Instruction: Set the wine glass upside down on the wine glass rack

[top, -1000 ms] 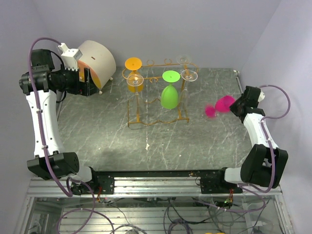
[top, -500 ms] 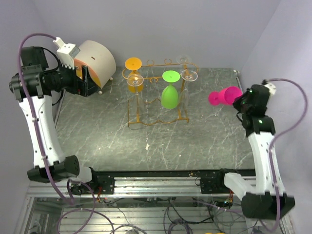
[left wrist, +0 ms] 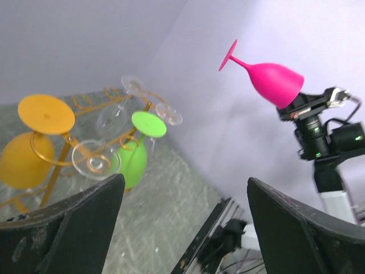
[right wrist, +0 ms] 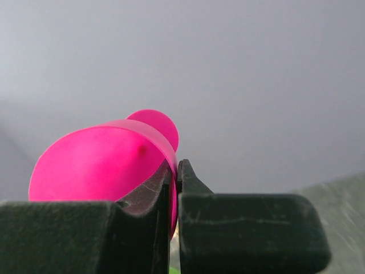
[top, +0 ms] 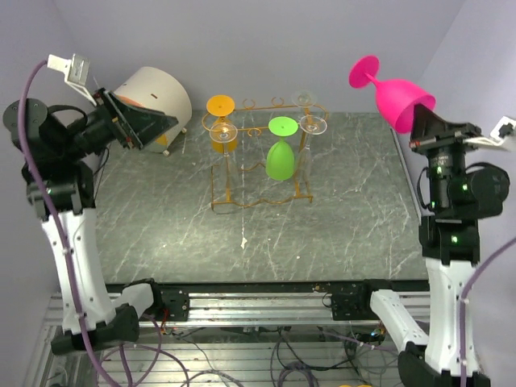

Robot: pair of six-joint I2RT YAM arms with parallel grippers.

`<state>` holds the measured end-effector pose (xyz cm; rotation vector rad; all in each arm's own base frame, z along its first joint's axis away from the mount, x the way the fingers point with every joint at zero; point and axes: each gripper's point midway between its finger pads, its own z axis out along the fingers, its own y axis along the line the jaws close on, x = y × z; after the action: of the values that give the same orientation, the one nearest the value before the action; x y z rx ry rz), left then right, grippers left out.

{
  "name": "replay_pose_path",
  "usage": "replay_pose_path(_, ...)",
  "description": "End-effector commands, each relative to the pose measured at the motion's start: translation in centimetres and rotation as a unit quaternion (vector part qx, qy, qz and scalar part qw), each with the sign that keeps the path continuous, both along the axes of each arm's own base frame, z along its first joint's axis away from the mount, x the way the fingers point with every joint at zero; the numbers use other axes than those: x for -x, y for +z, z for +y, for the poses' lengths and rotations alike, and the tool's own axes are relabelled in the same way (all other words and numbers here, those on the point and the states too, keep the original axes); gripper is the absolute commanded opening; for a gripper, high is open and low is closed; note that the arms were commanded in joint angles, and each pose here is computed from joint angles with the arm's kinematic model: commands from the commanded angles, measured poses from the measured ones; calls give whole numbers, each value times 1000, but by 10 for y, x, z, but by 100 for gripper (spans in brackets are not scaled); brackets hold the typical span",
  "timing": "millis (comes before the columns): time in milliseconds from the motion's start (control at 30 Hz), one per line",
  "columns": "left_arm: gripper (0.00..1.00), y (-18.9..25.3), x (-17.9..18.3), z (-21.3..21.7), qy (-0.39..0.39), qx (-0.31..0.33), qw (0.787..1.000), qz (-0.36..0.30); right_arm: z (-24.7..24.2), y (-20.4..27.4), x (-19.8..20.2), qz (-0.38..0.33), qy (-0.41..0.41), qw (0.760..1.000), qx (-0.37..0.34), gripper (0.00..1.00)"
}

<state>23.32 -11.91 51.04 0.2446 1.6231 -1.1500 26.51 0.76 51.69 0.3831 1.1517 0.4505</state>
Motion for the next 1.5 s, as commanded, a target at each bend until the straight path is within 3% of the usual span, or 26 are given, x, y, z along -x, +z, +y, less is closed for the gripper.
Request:
replay_pose_path(0, 100, 28, -23, -7, -77, 192, 965, 159, 41, 55, -14, -117, 118, 986, 10, 0)
replay_pose_path(133, 100, 42, -40, -16, -67, 242, 959, 135, 81, 68, -45, -129, 162, 978, 14, 0)
replay_pose_path(333, 99, 43, -76, -30, -51, 253, 955, 149, 210, 79, -72, -118, 136, 979, 99, 0)
replay_pose_path(500, 99, 36, -93, -28, -13, 242, 956, 164, 245, 61, -84, -131, 79, 985, 83, 0)
replay_pose_path(633, 90, 38, -91, -34, -18, 254, 954, 156, 273, 44, -60, -184, 30, 978, 97, 0)
replay_pose_path(867, 89, 14, -101, -38, -36, 265, 943, 200, 299, 19, -11, -269, -55, 954, 121, 0)
replay_pose_path(1200, 89, 2, -105, -41, -48, 252, 944, 208, 297, 5, -2, -299, -100, 942, 114, 0)
replay_pose_path(1467, 90, -15, -112, -46, -50, 239, 943, 228, 309, 10, 1, -319, -72, 938, 112, 0)
